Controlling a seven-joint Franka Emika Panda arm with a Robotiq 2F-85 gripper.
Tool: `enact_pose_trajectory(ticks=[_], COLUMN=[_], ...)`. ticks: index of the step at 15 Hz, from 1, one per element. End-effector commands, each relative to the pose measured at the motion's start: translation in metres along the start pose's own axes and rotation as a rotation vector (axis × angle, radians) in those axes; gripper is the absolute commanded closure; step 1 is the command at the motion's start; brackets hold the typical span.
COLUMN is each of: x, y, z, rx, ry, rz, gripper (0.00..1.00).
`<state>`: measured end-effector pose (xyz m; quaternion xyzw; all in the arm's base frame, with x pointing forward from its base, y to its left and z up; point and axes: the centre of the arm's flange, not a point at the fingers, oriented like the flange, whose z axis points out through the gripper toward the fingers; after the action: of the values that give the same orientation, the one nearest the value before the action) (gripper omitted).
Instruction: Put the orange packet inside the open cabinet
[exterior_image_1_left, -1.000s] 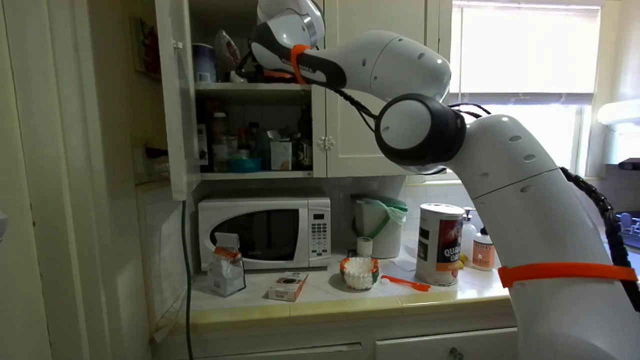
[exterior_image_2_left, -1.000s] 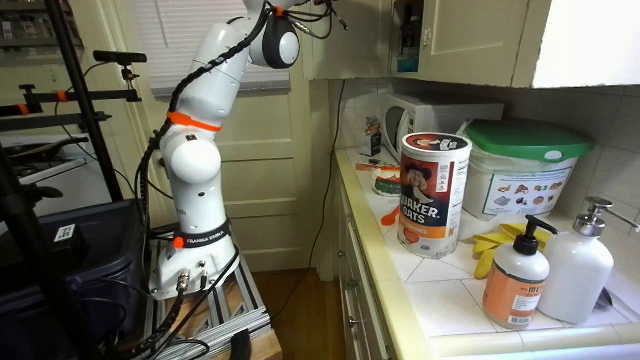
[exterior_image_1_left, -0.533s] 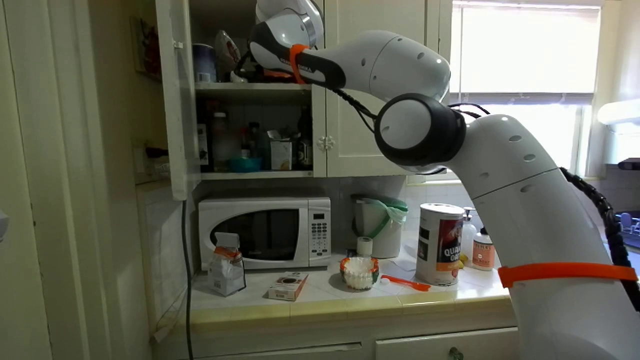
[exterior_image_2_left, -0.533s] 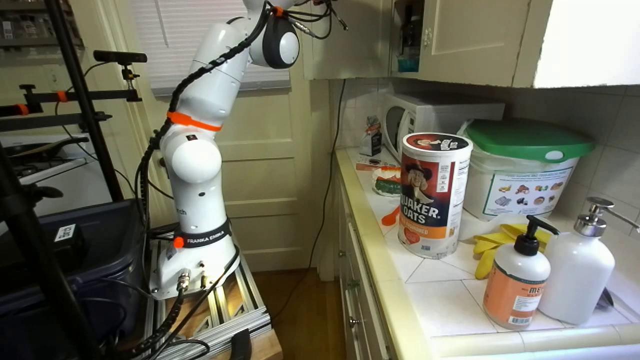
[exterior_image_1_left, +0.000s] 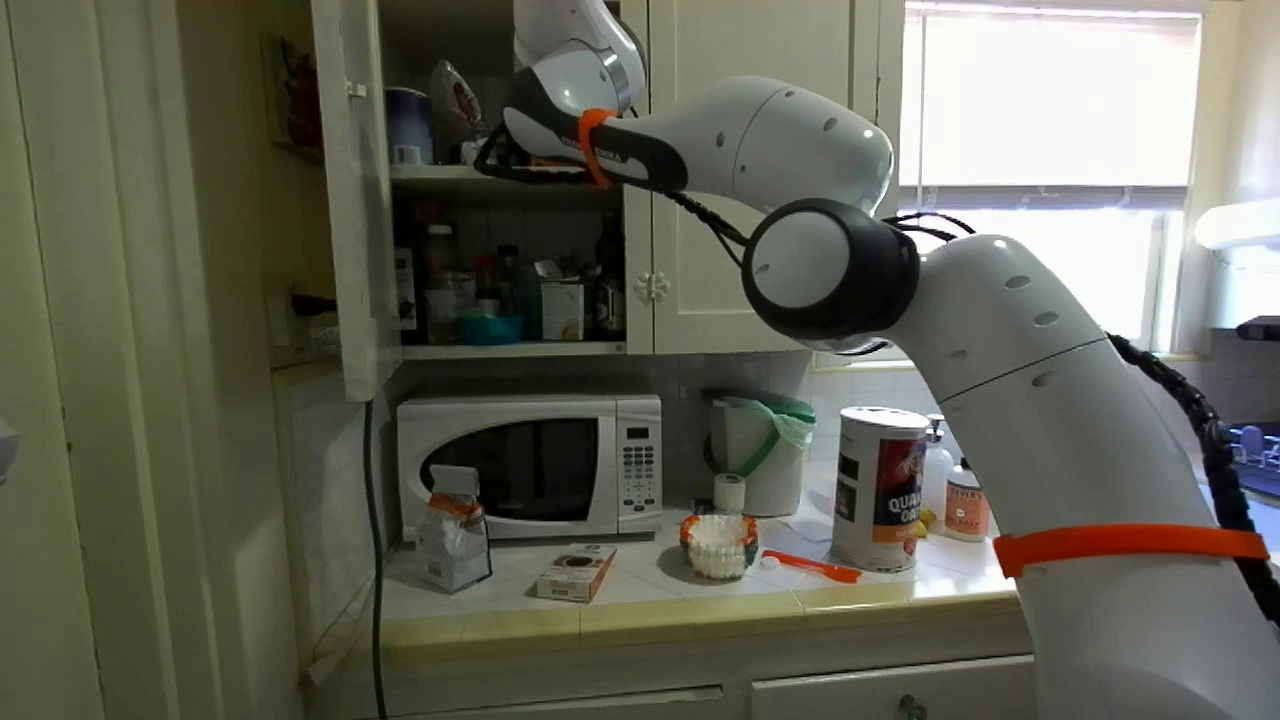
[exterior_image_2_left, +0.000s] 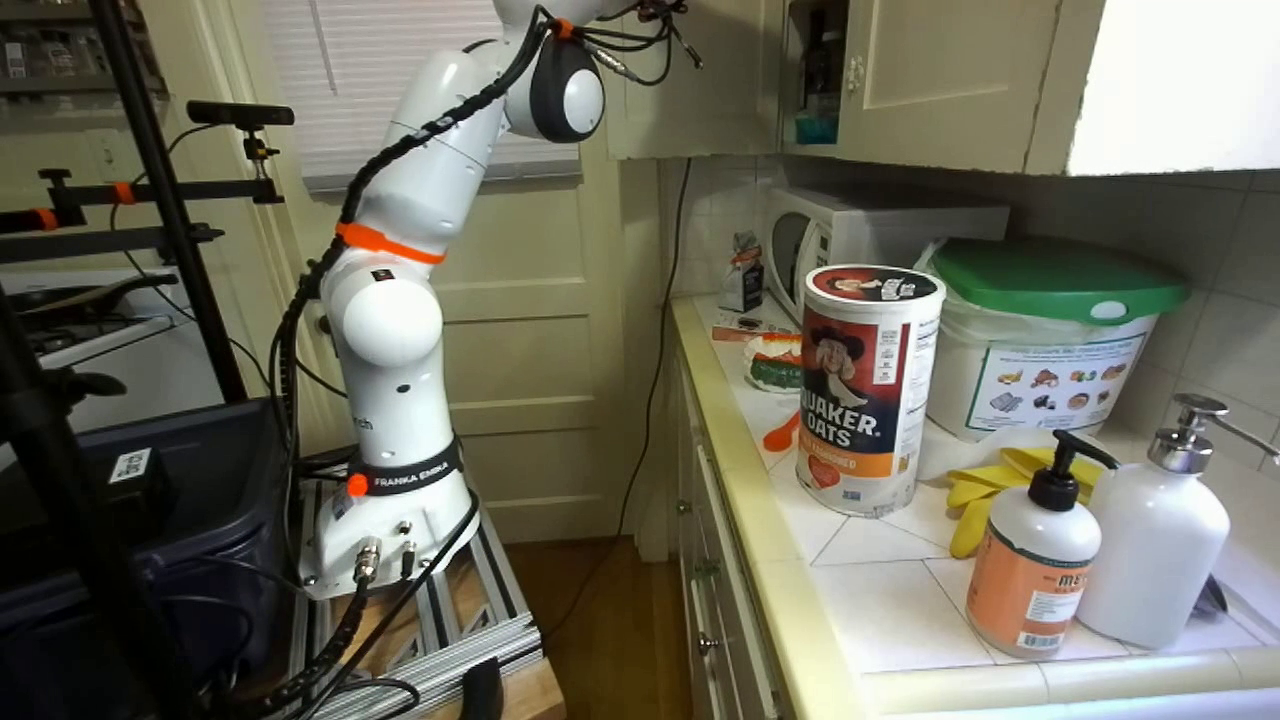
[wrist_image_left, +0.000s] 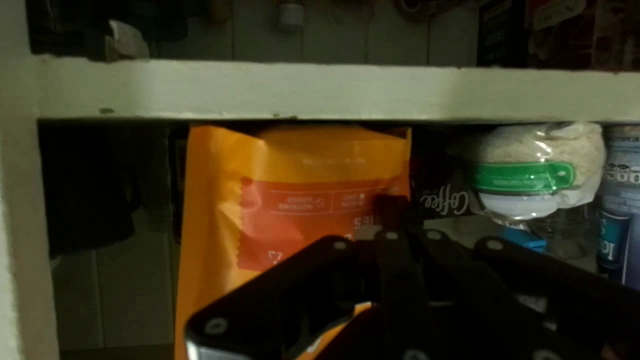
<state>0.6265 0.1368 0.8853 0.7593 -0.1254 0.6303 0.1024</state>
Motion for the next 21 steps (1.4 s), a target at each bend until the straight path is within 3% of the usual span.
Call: enact_pose_trajectory(ticks=[1, 11, 21], x=[-0.001, -0.015, 0.029], y=[-0.001, 0.014, 0.019], z=[0.012, 0.053, -0.011], rx=[-0.047, -0.176, -0.021], ry=[-0.009, -0.011, -0.011], rz=[0.001, 0.013, 0.105], gripper=[1.00, 1.00, 1.00])
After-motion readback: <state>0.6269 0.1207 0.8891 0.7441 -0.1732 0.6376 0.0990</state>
